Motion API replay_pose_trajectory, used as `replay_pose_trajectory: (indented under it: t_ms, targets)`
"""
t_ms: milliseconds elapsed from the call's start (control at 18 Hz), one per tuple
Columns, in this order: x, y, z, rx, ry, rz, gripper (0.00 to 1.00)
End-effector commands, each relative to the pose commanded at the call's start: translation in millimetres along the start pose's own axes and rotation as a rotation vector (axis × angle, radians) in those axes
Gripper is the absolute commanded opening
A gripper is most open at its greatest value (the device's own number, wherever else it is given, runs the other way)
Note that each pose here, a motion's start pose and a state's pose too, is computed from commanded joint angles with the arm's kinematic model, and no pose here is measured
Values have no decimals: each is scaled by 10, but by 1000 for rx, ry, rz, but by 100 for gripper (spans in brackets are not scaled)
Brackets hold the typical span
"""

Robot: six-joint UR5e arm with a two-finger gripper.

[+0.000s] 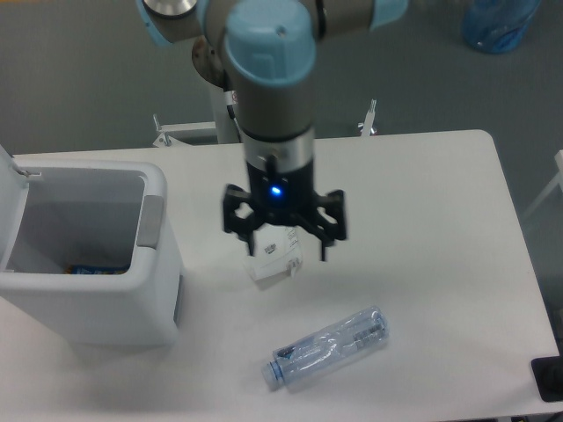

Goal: Open the trash can

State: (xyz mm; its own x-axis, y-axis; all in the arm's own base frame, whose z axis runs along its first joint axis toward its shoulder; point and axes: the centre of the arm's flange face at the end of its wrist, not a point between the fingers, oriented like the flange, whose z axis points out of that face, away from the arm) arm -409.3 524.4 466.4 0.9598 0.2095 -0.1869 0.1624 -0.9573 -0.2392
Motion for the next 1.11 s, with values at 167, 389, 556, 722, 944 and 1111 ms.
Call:
replay_pose_trajectory:
  t_ms: [167,389,556,722,944,1111]
  targets:
    - [-327,173,191,-28,5,18,100]
    - [-775,472,693,-91,37,55,100]
    - [-995,657,1016,-143,56,70,100]
    - [-1016,823,1223,-213,63,132,100]
    - [-1073,882,1257,-214,75,179,100]
    - [-1088,882,1256,-214,74,178,100]
